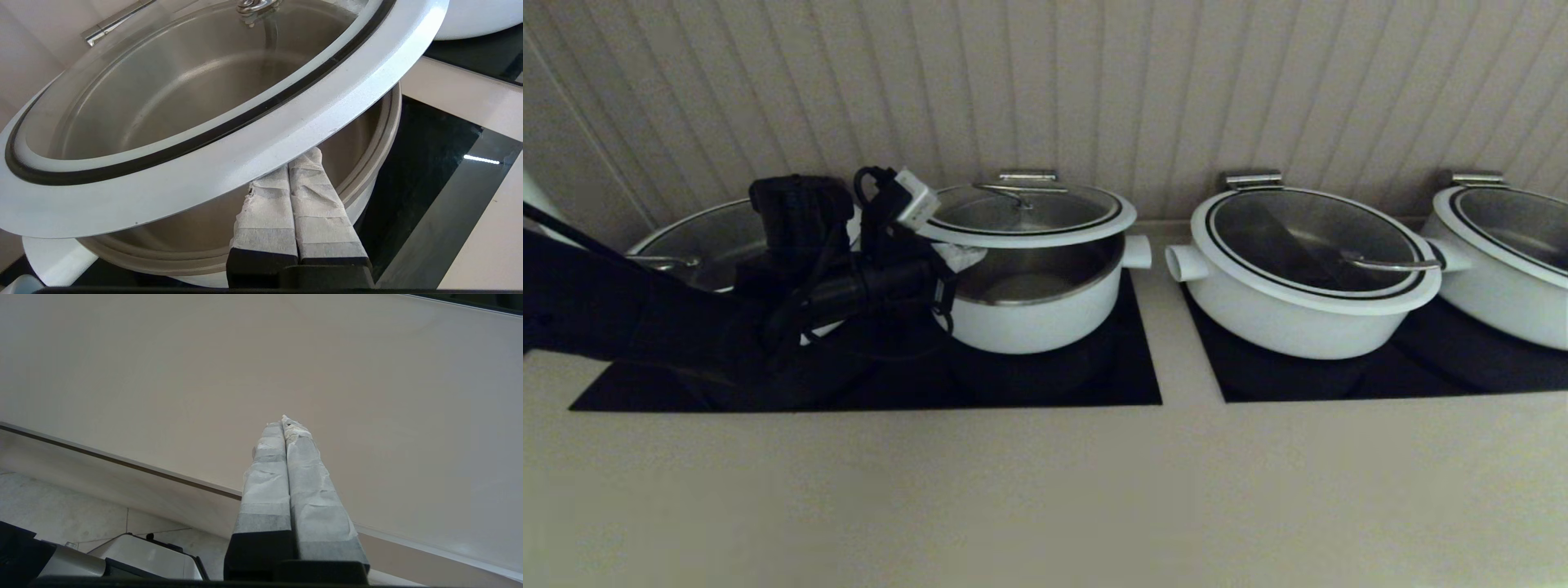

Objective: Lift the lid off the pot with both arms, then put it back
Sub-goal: Open the pot lid completely

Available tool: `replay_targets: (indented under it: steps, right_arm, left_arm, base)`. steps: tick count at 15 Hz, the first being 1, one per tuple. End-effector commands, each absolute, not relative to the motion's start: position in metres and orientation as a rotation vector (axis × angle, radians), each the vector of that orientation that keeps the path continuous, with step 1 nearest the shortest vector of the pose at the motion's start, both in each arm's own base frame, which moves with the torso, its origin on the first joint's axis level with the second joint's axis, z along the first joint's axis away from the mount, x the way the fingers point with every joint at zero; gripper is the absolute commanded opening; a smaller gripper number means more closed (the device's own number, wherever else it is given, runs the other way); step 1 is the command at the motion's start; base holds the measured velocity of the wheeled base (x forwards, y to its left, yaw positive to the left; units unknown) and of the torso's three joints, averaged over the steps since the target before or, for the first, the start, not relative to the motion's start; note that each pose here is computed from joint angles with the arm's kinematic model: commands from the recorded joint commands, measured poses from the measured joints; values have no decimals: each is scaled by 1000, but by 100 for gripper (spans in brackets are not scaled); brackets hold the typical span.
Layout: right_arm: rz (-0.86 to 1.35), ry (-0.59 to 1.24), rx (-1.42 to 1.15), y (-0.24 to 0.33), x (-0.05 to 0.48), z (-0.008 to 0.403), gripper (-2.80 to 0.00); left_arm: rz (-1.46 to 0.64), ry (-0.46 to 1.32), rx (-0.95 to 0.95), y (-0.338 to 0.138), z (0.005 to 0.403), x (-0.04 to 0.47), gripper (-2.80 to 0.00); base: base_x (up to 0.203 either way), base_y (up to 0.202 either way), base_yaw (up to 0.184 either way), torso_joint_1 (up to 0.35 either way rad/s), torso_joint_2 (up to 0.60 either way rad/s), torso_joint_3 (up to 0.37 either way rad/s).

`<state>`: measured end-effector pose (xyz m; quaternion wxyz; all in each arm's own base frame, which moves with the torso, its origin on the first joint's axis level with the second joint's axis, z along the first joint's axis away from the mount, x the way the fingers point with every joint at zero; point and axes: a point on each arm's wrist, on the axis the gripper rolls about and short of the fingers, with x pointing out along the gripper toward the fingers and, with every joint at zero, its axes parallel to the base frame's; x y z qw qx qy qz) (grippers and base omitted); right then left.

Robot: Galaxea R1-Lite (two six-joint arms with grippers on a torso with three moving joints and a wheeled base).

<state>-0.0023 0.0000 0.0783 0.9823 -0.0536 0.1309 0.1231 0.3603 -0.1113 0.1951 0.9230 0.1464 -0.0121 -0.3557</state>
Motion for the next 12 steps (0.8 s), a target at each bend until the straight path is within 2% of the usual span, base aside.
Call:
replay_targets:
  steps: [1, 7, 10, 12]
  right_arm:
    - [249, 272, -110, 0, -2, 78, -280]
    - [141, 281, -95, 0, -1, 78, -280]
    - [-28, 276, -69, 1, -2, 78, -280]
    - [-33, 268, -69, 1, -3, 78, -280]
  left_arm:
    - [-733, -29, 300, -112, 195, 362, -280]
    - [-733, -38, 301, -114, 196, 365, -280]
    - [-731, -42, 300, -113, 198, 366, -280]
    - [-731, -43, 300, -113, 198, 366, -280]
  base:
    - [0, 0, 0, 0, 0, 0]
    - [0, 0, 0, 0, 0, 0]
    - [0, 0, 0, 0, 0, 0]
    - [0, 0, 0, 0, 0, 0]
